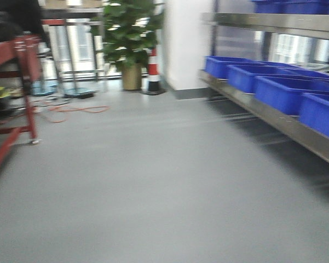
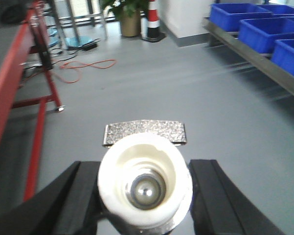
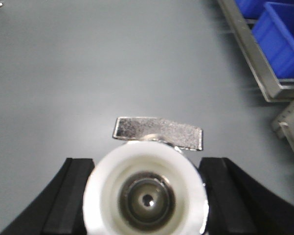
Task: Place valve from conveyor to right shelf box
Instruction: 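Turn and drive up to the steel shelf with blue bins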
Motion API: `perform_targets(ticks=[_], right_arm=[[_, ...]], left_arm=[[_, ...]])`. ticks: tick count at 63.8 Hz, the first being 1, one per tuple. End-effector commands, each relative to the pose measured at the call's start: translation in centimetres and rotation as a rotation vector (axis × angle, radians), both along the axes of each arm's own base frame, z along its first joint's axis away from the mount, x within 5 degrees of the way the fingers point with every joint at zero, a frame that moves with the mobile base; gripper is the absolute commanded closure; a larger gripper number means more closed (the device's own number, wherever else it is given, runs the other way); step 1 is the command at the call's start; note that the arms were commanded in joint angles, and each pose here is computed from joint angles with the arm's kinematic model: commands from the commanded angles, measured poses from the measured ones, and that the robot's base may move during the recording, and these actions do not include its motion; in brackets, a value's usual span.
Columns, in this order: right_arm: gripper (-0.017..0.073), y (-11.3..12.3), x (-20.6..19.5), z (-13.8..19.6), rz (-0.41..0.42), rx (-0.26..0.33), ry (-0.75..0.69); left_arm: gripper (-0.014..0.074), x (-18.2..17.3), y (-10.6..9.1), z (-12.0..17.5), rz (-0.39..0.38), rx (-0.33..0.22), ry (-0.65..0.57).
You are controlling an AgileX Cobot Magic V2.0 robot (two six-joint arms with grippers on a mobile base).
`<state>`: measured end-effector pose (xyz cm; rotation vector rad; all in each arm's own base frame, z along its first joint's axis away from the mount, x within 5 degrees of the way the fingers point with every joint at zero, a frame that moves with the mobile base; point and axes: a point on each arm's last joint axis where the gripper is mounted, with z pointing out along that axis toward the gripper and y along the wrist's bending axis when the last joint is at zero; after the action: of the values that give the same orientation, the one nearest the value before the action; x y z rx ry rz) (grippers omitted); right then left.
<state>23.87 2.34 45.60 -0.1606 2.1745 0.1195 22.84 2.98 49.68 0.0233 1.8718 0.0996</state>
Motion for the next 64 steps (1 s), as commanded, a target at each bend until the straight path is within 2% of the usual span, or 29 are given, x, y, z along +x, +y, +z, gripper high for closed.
perform_targets(ticks=[1,64], right_arm=[[0.0713,-0.26,-0.36,1.4,-0.015,0.001,-0.094],[0.0713,-0.26,-0.36,1.4,-0.015,0.001,-0.094]], left_arm=[[0.0705,-0.3,-0.2,1.07,-0.002,-0.008,-0.081],[0.0705,-0.3,-0.2,1.07,-0.002,-0.008,-0.081]])
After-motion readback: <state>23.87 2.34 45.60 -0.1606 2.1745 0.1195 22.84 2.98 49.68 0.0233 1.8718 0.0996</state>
